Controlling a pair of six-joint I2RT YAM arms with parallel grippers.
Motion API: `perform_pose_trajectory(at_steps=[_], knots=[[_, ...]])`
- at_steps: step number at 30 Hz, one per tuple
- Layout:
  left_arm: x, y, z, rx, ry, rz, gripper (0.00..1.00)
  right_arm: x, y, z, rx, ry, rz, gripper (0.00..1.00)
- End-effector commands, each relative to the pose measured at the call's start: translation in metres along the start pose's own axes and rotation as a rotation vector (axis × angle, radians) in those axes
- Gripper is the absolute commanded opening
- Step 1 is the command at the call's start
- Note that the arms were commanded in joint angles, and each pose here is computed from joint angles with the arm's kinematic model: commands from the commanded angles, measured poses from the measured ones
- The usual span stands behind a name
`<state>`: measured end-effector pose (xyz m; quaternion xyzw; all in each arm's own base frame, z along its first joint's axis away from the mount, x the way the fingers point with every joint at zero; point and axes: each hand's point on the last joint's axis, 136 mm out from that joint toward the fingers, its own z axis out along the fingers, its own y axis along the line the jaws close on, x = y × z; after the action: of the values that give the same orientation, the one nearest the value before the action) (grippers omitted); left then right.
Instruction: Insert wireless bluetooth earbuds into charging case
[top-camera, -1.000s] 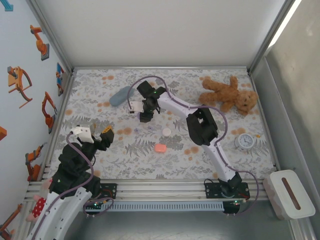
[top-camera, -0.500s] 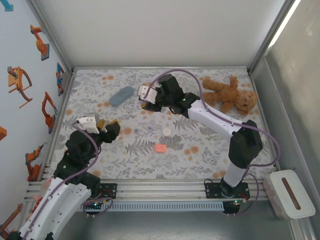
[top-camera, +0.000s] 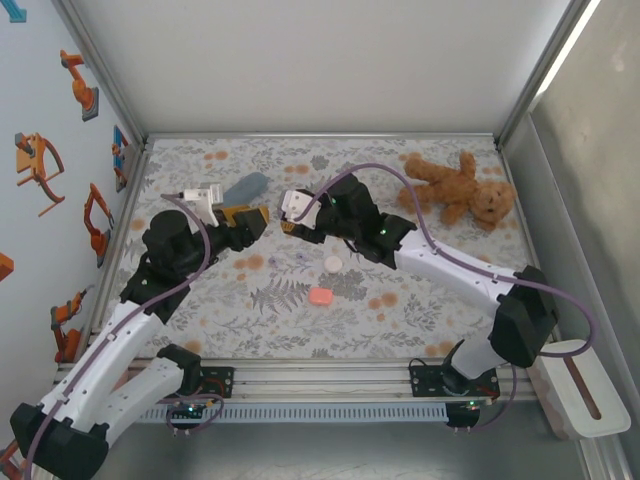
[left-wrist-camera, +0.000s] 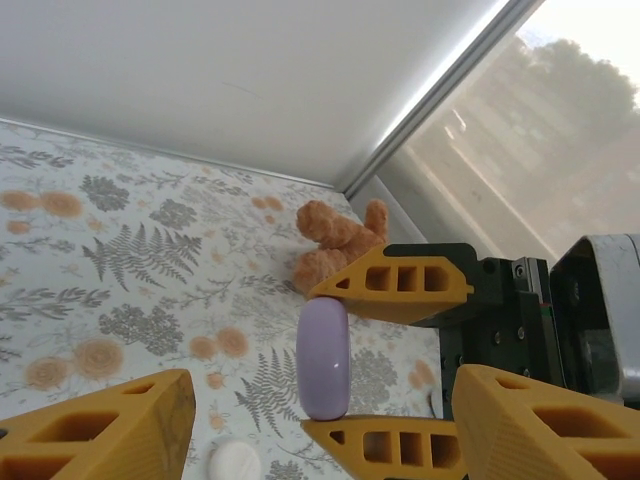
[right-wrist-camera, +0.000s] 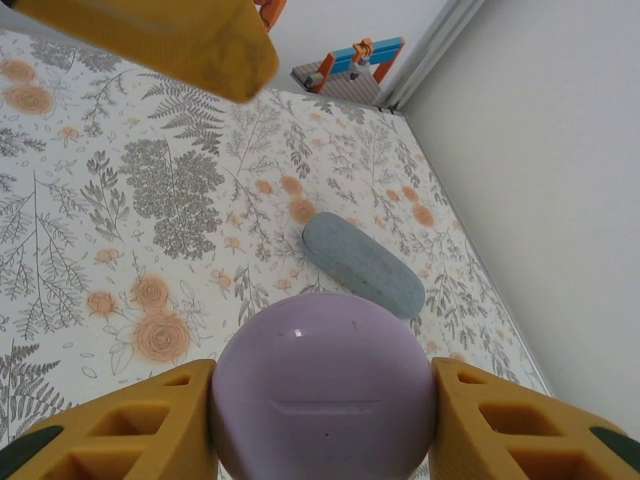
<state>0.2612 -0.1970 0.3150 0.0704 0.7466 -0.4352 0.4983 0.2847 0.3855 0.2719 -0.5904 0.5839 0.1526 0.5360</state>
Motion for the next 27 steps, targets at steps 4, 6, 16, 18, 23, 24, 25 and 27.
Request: perform_pose_trajectory(at_steps=[4, 6, 16, 18, 23, 24, 25, 27], knots=[[-0.009, -0.026, 0.005, 0.121, -0.004, -0.018, 0.67, -0.028, -0.006, -0.012, 0.056, -0.085, 0.002, 0.45], [-0.007, -0.024, 0.007, 0.116, 0.006, -0.019, 0.67, -0.032, -0.005, -0.013, 0.058, -0.092, 0.001, 0.45], [0.006, -0.022, 0.018, 0.131, 0.06, -0.024, 0.63, -0.048, 0.001, -0.013, 0.042, -0.13, 0.001, 0.45], [0.008, -0.022, 0.02, 0.135, 0.071, -0.021, 0.61, -0.049, 0.001, -0.013, 0.043, -0.133, 0.0, 0.45], [0.011, -0.023, 0.022, 0.139, 0.091, -0.014, 0.51, -0.053, -0.002, -0.014, 0.053, -0.142, -0.003, 0.45], [0.011, -0.023, 0.023, 0.139, 0.093, -0.015, 0.49, -0.053, -0.002, -0.014, 0.055, -0.141, -0.003, 0.45], [0.011, -0.023, 0.023, 0.144, 0.093, -0.014, 0.47, -0.053, -0.002, -0.014, 0.055, -0.142, -0.004, 0.45], [0.012, -0.023, 0.024, 0.146, 0.1, -0.014, 0.44, -0.054, -0.003, -0.014, 0.059, -0.144, -0.004, 0.45]])
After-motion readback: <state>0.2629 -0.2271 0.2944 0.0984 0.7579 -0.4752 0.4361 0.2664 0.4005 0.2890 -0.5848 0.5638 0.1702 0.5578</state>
